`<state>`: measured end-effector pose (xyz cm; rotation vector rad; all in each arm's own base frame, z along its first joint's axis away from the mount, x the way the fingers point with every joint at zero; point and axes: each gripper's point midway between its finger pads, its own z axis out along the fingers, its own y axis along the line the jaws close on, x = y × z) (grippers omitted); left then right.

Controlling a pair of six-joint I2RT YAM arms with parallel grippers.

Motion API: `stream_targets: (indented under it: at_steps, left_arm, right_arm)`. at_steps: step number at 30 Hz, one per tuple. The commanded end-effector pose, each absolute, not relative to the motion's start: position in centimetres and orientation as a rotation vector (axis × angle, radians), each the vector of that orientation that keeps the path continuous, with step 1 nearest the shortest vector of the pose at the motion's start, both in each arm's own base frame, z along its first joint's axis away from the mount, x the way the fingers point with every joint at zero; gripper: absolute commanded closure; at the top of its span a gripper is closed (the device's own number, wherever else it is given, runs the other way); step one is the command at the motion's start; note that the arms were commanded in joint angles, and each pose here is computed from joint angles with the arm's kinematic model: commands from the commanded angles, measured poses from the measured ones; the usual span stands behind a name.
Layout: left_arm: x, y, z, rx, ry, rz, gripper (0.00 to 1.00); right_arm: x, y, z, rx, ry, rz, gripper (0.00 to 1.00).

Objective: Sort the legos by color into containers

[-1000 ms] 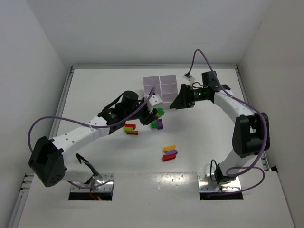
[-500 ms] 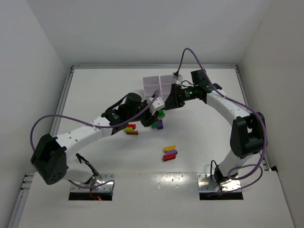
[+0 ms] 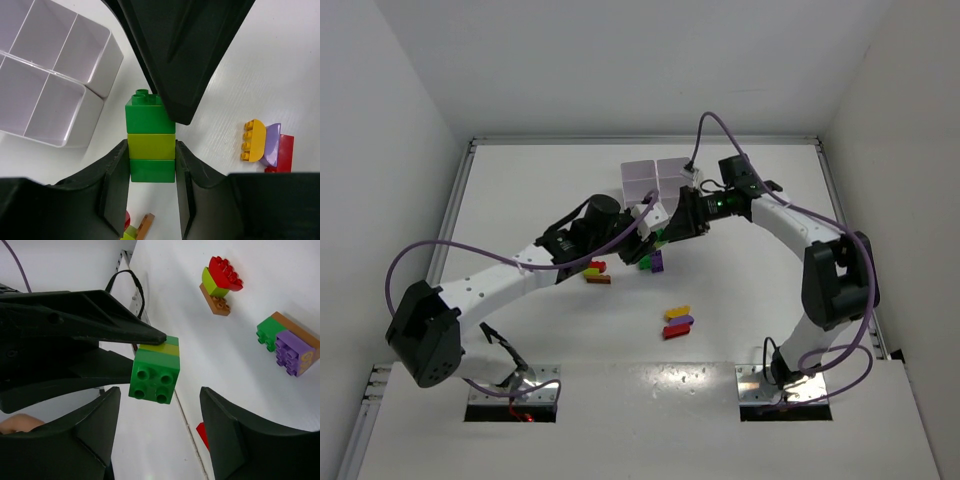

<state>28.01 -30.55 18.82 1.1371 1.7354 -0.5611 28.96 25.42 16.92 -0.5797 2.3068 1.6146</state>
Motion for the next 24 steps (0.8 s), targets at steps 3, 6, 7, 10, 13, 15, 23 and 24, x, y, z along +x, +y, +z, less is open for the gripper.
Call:
stream_targets:
  at_steps: [3, 6, 7, 10, 13, 15, 23, 24]
  left_arm:
    - [28.9, -31.7, 22.1, 1.11, 1.633, -0.552, 0.94]
    - [29.0, -31.7, 22.1, 1.117, 1.627, -0.546, 0.94]
    - [29.0, -31.7, 22.1, 1.117, 1.627, -0.546, 0.94]
    - [29.1, -31.8, 21.9, 1.117, 1.627, -0.546, 0.94]
    - [29.1, -31.8, 21.9, 1.117, 1.627, -0.546, 0.94]
    - [29.1, -31.8, 21.9, 1.117, 1.627, -0.546, 0.94]
    - [29.1, -31.8, 21.9, 1.117, 1.627, -0.546, 0.94]
    - [29.0, -31.7, 21.5, 1.121, 1.635, -0.545, 0.93]
  right_arm:
    - [29.2, 25.8, 16.9, -0.616, 2.279, 1.622, 0.47]
    - [29.2, 26.0, 17.6, -0.626, 2.256, 1.646, 0.59]
    - [29.2, 26.0, 17.6, -0.626, 2.256, 1.646, 0.6]
    - [29.0, 26.7, 18.2, -0.649, 2.237, 1.669, 0.6]
    - [28.6, 27.0, 18.3, -0.666, 2.233, 1.686, 0.58]
    - [28.6, 27.0, 18.3, -0.666, 2.233, 1.686, 0.55]
    - [28.8, 27.1, 18.4, -0.677, 2.215, 1.679, 0.74]
    - [28.9, 27.2, 18.5, -0.673, 2.213, 1.681, 0.77]
